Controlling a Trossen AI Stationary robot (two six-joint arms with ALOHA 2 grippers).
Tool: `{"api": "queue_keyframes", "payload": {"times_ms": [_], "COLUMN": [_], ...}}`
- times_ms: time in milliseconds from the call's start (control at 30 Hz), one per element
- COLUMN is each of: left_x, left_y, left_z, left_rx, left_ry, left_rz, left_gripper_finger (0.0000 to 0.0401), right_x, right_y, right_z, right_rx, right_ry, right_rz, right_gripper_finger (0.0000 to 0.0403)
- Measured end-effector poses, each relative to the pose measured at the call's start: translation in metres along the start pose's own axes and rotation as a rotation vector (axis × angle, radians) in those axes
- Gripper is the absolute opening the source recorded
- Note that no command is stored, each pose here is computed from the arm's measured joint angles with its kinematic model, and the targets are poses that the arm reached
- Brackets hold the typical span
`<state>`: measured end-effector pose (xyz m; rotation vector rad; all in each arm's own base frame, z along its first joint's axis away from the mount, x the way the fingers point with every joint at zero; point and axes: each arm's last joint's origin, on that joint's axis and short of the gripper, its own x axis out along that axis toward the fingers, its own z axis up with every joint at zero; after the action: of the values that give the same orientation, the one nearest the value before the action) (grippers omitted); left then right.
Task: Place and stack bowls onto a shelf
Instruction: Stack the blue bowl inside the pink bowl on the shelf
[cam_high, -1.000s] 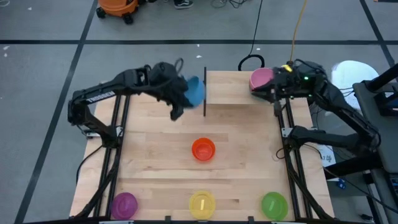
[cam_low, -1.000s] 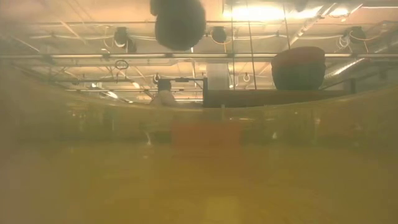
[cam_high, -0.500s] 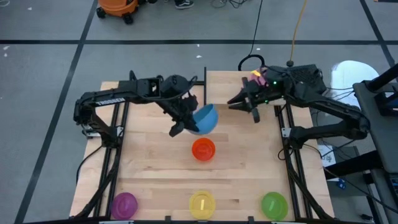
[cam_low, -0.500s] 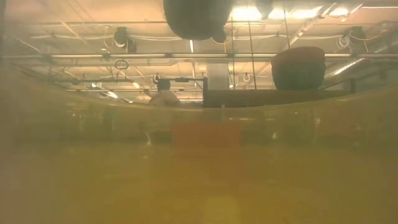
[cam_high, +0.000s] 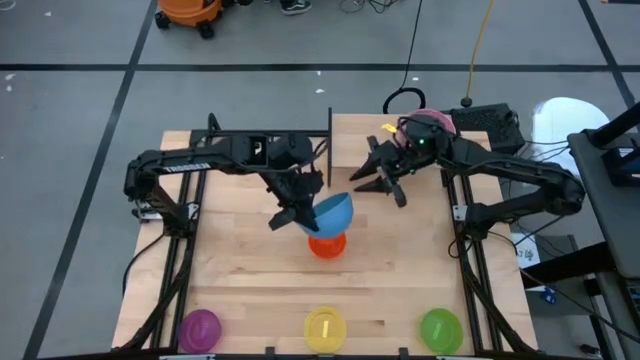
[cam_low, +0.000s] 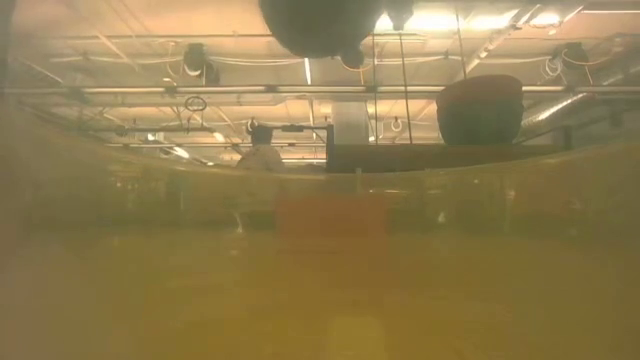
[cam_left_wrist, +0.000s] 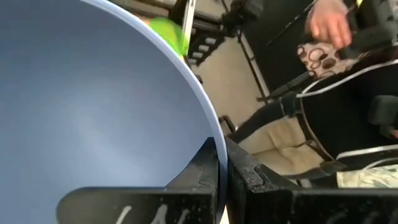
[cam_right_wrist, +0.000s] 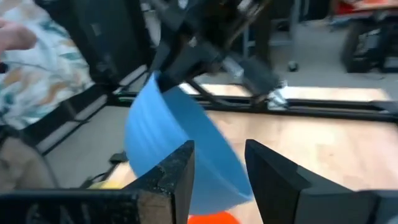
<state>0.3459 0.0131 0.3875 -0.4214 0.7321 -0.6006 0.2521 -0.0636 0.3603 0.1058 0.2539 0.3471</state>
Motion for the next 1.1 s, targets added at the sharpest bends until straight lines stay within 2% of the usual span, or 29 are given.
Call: {"api": "queue_keyframes", "payload": {"times_ms": [233, 467, 600, 700, 1100], "left_x": [0.005, 0.011, 0.012, 0.009, -0.005], "left_y": [0.007, 0.013, 0.015, 0.017, 0.03], "left_z": [0.005, 0.006, 0.005, 0.006, 0.009], "left_rx": [-0.005, -0.004, 0.002, 0.024, 0.019], "left_ry": [-0.024, -0.019, -0.016, -0.024, -0.062], "left_rz": [-0.04, -0.049, -0.039, -0.041, -0.022], "left_gripper_finger": [0.0004, 0.0004, 0.0003, 0.0003, 0.0003], "right_x": [0.017, 0.028, 0.032, 0.031, 0.034], "right_y": [-0.001, -0.005, -0.006, -0.005, 0.001], "right_z": [-0.004, -0.012, -0.015, -0.014, -0.014], "right_rx": [0.044, 0.118, 0.156, 0.137, 0.118], "right_ry": [0.009, 0.045, 0.059, 0.05, 0.056], "right_rz": [0.088, 0.258, 0.291, 0.329, 0.353], "right_gripper_finger": [0.0137, 0.0137, 0.0137, 0.0137, 0.0135]}}
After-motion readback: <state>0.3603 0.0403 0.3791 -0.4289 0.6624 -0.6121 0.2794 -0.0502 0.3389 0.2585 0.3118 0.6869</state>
